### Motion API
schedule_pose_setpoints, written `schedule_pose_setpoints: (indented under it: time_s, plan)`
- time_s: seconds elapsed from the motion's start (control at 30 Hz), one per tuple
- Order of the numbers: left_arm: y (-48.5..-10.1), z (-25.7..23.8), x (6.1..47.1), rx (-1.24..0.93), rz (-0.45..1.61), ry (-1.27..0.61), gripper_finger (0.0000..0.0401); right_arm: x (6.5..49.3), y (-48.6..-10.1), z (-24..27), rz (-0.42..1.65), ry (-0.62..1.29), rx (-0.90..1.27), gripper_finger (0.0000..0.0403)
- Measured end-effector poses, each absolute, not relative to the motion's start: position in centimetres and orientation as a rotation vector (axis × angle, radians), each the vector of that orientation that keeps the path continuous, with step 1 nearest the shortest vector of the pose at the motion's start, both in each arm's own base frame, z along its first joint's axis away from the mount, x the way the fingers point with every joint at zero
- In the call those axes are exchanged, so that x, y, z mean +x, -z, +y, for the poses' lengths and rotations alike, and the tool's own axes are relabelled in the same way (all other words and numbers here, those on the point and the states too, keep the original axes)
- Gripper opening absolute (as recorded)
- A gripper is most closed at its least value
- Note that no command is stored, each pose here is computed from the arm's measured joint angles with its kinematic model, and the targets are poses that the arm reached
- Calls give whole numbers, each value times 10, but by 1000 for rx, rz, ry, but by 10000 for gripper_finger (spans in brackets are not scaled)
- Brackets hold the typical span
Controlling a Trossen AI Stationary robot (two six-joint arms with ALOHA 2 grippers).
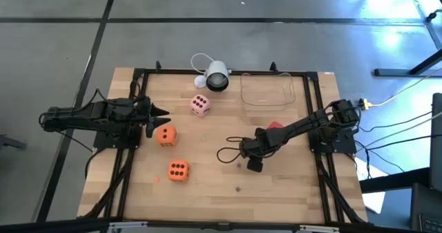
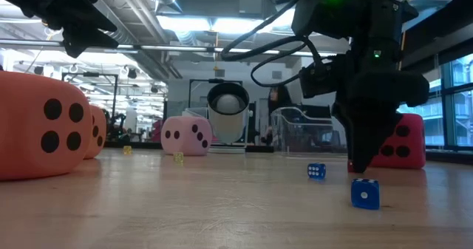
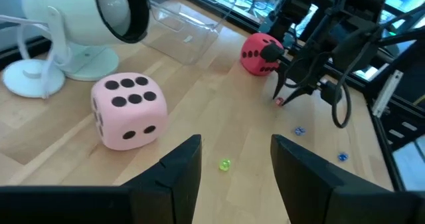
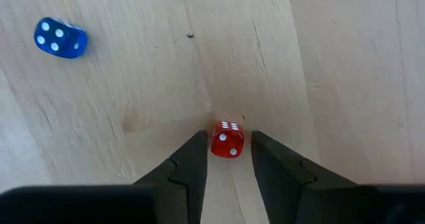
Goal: Pick & Place Dice
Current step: Put the small red dice into the transparent container
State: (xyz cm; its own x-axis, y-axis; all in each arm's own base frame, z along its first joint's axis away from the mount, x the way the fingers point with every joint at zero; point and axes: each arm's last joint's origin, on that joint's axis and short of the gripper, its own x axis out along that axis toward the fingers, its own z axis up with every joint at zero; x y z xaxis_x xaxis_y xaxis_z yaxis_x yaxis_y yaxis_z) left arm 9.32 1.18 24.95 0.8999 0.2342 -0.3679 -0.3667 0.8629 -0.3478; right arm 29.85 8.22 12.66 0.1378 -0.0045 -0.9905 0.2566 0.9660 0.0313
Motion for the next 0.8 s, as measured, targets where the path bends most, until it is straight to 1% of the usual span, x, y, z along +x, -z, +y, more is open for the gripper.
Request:
schedule_pose_setpoints:
  time_s: [0.17,0.2,0.57,0.67,0.8]
  plan:
    - [-250,11,93,-427,325,-309,176,298,-128,82,1427,171,212,51]
    - [-250,11,93,-427,325,-309,176,298,-128,82,1429,166,213,46]
    - [-250,11,93,-427,325,-309,176,300,-131,83,1419,182,226,47]
    - [-250,11,93,-427,325,-308,176,308,-139,85,1407,157,226,47]
    - [-250,11,94,-454,314,-311,176,325,-157,88,1331,128,274,47]
